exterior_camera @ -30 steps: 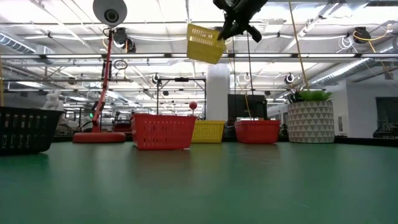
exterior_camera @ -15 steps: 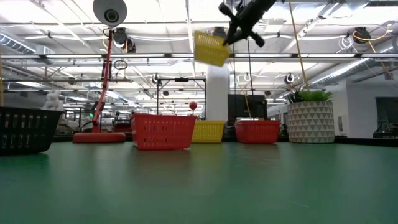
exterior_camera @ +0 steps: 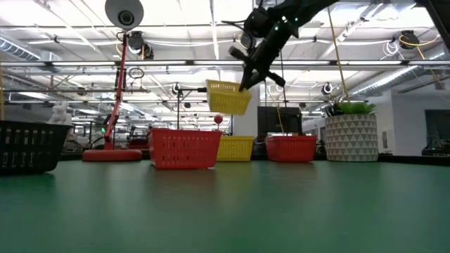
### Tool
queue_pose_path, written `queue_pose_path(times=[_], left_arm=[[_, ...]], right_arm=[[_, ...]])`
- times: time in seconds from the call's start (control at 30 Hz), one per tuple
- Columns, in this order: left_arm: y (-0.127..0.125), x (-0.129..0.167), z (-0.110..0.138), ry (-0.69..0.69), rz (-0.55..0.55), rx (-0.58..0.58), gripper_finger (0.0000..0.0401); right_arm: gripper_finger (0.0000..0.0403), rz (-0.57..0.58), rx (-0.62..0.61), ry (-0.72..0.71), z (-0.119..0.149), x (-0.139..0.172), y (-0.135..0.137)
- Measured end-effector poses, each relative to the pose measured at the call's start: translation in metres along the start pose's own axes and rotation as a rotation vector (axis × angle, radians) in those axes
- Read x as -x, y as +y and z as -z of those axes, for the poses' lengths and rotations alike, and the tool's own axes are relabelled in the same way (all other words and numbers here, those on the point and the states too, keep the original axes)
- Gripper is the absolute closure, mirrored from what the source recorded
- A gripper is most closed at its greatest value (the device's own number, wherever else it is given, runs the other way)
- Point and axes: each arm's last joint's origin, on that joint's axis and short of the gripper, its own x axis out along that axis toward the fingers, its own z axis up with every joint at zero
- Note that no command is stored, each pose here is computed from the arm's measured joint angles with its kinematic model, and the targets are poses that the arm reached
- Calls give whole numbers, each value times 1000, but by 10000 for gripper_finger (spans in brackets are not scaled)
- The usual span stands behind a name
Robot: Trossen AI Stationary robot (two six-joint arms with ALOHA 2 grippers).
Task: Stack baskets by color
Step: Stack the bottom yellow bin on the top stacked yellow bin
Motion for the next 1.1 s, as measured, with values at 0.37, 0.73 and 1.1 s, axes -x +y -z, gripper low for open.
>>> queue_pose_path(times=[0.37, 0.73, 1.1], left_arm=[[0, 0, 0, 0, 0, -3, 293], [0, 0, 0, 1, 0, -7, 293], [0, 0, 0, 1, 0, -7, 293]], right_arm=[[400, 99, 7, -12, 6, -15, -9], [399, 96, -32, -24, 15, -29, -21], [399, 87, -52, -29, 26, -42, -30]])
